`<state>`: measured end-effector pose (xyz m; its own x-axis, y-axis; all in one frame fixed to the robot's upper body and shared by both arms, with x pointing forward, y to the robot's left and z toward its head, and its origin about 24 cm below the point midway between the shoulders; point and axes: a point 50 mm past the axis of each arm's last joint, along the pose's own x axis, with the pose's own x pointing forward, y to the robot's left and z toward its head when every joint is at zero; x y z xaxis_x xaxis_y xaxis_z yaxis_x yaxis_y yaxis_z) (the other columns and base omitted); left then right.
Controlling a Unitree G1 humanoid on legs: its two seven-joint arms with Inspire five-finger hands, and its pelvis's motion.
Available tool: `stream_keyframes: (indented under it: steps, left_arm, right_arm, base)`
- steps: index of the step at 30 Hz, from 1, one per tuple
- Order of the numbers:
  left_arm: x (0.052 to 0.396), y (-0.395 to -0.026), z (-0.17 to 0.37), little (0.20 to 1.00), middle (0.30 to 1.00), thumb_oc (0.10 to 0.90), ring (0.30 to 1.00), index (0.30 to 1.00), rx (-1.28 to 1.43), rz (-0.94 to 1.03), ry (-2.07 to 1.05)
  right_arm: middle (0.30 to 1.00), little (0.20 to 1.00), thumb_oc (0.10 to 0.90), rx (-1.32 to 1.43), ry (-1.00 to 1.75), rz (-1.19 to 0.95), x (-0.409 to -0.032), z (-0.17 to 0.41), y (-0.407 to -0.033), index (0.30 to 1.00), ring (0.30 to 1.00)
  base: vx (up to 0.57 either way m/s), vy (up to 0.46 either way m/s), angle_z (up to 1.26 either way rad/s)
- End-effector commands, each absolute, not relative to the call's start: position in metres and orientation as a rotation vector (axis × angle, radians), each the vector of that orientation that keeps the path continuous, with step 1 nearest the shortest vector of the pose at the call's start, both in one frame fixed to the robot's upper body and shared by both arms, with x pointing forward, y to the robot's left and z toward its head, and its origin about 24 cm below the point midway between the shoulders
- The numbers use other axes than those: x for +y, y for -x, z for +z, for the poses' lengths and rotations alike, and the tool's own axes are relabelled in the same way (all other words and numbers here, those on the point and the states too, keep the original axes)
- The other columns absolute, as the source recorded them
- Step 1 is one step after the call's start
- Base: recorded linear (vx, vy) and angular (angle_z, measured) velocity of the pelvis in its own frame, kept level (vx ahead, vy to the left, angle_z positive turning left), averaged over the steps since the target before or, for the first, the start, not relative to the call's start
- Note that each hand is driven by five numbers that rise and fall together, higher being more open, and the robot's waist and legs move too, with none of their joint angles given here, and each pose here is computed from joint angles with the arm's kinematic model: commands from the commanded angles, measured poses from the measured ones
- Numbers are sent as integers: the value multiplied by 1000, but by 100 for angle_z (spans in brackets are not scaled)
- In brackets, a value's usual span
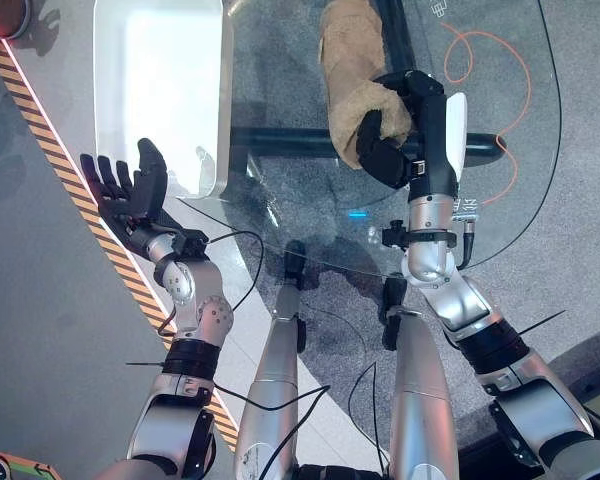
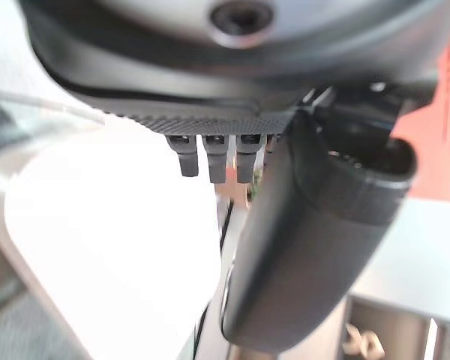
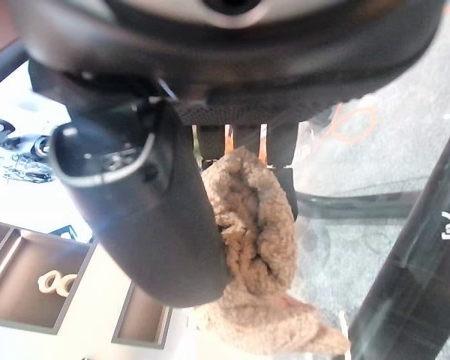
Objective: Wipe the table with a cloth and put it in the basket.
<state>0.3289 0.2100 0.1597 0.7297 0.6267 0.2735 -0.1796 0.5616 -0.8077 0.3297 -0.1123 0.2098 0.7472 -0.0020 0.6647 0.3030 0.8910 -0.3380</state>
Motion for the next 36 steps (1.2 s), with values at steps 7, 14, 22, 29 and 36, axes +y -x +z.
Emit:
stream_keyframes:
  steps: [7, 14, 22, 29, 36]
  left_arm:
    - [190, -335, 219, 900, 900, 800, 900, 900, -690, 48, 817]
    - [169, -343, 220, 900, 900, 800, 900, 900, -583, -131, 899]
    - [151, -349, 226, 900, 900, 800, 900, 900, -515, -242, 913]
    - [137, -347, 237, 900, 900, 800, 900, 900, -543, -367, 994]
    - [129, -345, 243, 900, 900, 800, 900, 900, -545, -417, 999]
  right_arm:
    - [300, 200, 100, -1231, 275, 56, -72, 291, -269, 300, 300]
    - [300, 200, 100, -1225, 296, 117, -68, 290, -269, 300, 300]
    - [300, 200, 100, -1238, 325, 183, -61, 292, -265, 300, 300]
    - [300, 200, 100, -1211, 396, 266, -48, 287, -267, 300, 300]
    - [300, 200, 100, -1182, 449, 348, -40, 281, -267, 300, 300]
  base:
    - [0, 0, 0]
    - [0, 0, 0]
    - [0, 0, 0]
    - [0, 0, 0]
    - [0, -14, 0]
